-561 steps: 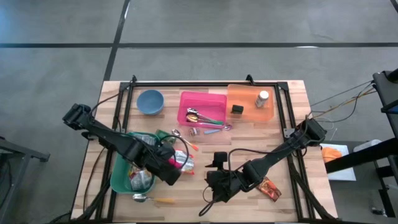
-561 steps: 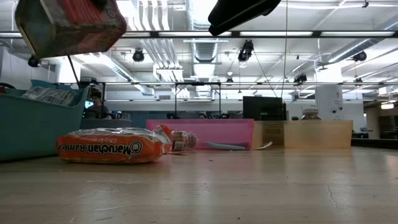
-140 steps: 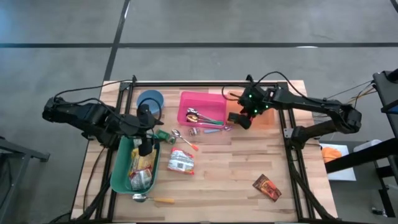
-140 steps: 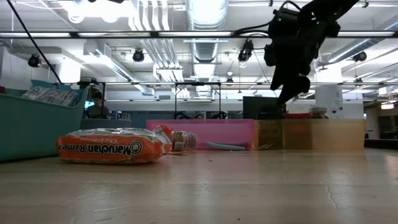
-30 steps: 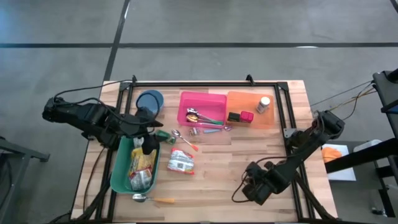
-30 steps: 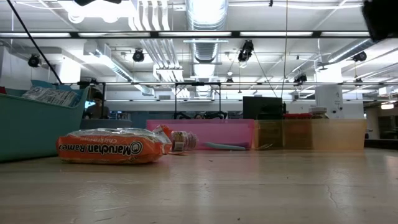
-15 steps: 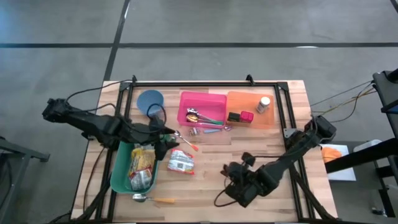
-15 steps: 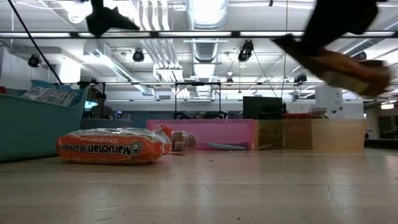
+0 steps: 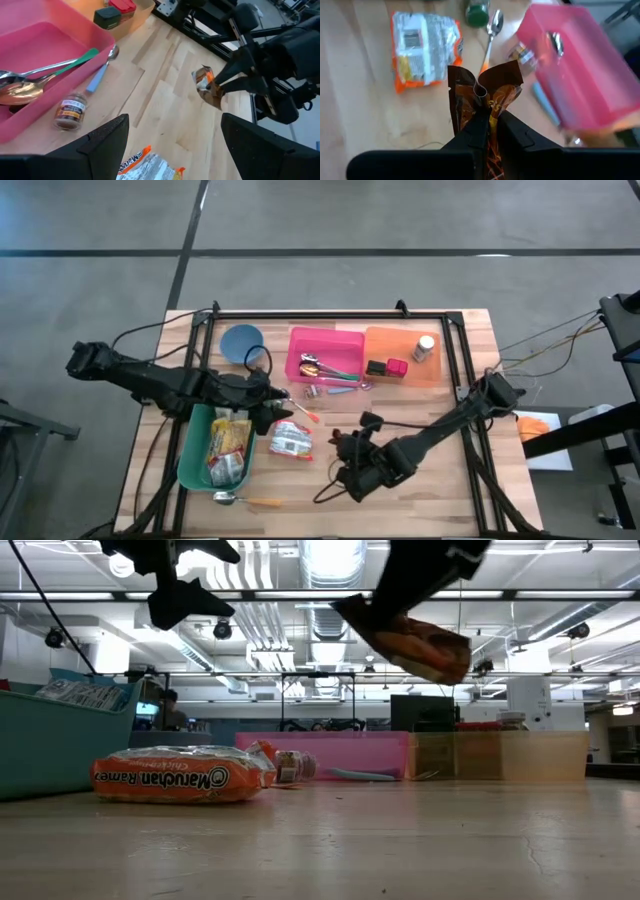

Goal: Pick & Place Food Item
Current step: Put the orange spice pack into the orange bin

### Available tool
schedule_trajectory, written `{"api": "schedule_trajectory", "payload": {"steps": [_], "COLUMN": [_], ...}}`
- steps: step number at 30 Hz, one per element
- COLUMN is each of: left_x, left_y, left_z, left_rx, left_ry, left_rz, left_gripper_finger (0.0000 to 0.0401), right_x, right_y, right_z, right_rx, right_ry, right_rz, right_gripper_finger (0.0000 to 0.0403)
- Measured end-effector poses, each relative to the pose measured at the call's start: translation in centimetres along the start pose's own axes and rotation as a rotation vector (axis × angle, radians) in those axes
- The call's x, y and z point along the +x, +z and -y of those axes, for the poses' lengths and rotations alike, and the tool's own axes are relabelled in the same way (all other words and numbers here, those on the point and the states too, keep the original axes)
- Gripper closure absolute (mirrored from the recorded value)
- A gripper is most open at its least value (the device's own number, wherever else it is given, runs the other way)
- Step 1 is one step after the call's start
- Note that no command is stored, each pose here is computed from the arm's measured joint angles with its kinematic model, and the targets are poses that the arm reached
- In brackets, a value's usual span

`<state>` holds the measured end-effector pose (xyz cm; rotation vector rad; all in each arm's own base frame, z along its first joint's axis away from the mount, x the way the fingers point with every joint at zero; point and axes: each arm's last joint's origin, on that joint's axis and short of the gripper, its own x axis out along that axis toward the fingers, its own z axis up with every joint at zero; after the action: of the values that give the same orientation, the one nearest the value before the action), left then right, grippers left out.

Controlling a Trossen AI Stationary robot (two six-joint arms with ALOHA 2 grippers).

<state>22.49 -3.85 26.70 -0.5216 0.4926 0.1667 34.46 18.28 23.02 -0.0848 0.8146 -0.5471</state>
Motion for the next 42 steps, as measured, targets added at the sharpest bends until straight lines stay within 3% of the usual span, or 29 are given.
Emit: {"api": "schedule_trajectory", "payload": {"steps": [9,15,23,36,39,42], "left_x": [0.4,2.4,3.9,6.5,6.4,6.2], "left_y": [-0.2,-0.2,0.8,0.8,0.8,0.9], "left_z": [0.0,1.0,2.6,3.3,3.3,3.3], "left_rx": [0.005,-0.003,0.037,0.018,0.018,0.02], "left_ry": [0.001,-0.082,-0.125,-0.069,-0.064,-0.064], "left_rz": [-0.007,0.023,0.007,-0.017,-0.01,-0.01], "left_gripper_finger": [0.0084,0.0084,0.0084,0.0086,0.0104,0.0154], "right_x": [0.2,0.1,1.0,1.4,1.3,1.3], "right_y": [3.6,5.7,6.2,6.8,6.8,6.8], "right_z": [0.7,1.2,1.9,2.1,2.1,2.1], "right_rx": [-0.049,-0.056,-0.047,-0.034,-0.037,-0.039], "right_ry": [-0.029,-0.014,-0.031,-0.026,-0.027,-0.027], "right_rz": [0.077,0.127,0.125,0.144,0.146,0.148], "right_gripper_finger": [0.0383,0.0383,0.0383,0.0383,0.0383,0.0383]}}
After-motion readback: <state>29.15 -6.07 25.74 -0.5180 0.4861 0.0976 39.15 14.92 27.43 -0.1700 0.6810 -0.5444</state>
